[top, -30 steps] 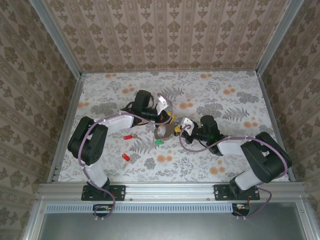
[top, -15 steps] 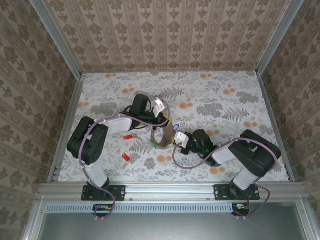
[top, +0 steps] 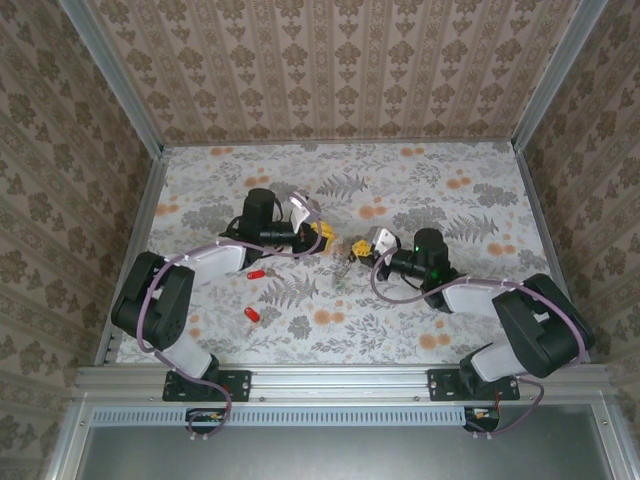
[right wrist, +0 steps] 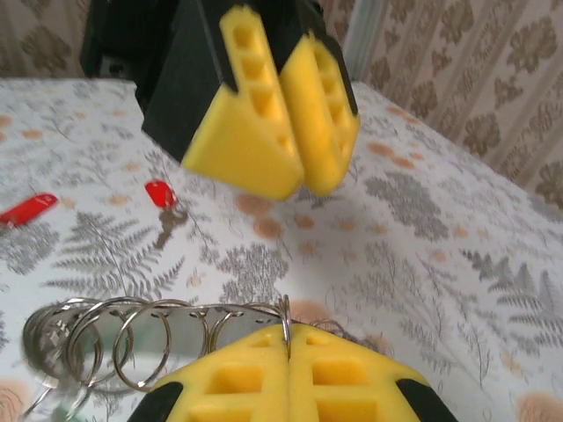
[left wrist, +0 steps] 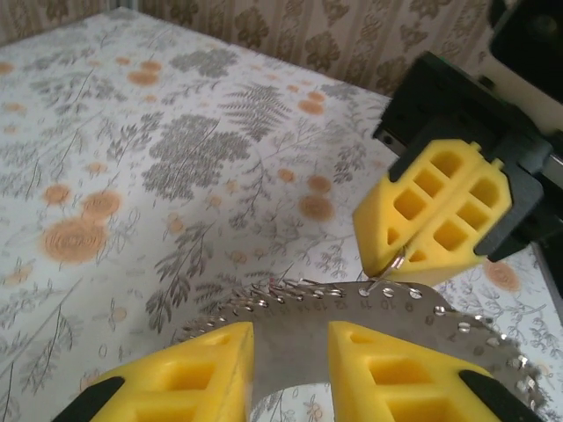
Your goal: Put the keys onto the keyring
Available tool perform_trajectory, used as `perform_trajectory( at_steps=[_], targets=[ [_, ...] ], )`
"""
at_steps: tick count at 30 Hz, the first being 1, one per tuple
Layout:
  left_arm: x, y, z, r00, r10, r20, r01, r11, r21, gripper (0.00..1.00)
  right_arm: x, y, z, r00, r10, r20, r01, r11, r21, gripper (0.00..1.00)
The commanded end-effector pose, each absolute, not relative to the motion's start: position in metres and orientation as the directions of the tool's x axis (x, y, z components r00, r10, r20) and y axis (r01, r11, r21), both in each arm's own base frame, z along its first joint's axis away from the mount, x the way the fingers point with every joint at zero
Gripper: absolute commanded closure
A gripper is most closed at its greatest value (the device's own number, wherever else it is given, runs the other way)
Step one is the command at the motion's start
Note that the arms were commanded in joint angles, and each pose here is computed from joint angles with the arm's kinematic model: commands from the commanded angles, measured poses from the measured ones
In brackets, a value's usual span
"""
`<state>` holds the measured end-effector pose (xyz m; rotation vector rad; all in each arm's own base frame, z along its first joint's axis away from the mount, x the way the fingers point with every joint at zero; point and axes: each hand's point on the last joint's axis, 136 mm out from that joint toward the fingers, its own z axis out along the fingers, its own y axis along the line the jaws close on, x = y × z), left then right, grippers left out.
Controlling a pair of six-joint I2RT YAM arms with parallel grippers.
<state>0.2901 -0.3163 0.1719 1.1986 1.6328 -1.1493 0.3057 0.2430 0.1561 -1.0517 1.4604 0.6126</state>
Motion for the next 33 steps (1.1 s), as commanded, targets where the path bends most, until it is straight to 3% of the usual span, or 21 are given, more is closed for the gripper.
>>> perform_trajectory(
  at_steps=[1, 11, 18, 33],
  targets=[
    [0.285, -0.321, 0.195, -0.156, 0.231, -0.96, 0.988, 0.054, -0.148, 0.71, 0.29, 0.253, 0.179, 0.085, -0.217, -0.973, -0.945, 0.291, -0.147, 1.0],
    [0.277, -0.331, 0.199, -0.105, 0.233, -0.967, 0.993, -0.027, -0.114, 0.68, 0.298, 0.251, 0.178, 0.024, -0.272, -0.962, -0.978, 0.191, -0.079, 1.0],
    [0.261, -0.341, 0.177, -0.069, 0.34, -0.938, 0.991, -0.084, -0.104, 0.69, 0.295, 0.255, 0.172, -0.003, -0.276, -0.961, -0.99, 0.139, -0.037, 1.0],
    [0.243, -0.346, 0.171, -0.089, 0.367, -0.926, 0.973, -0.169, -0.16, 0.72, 0.296, 0.25, 0.164, -0.017, -0.29, -0.957, -0.989, 0.143, -0.025, 1.0]
  ],
)
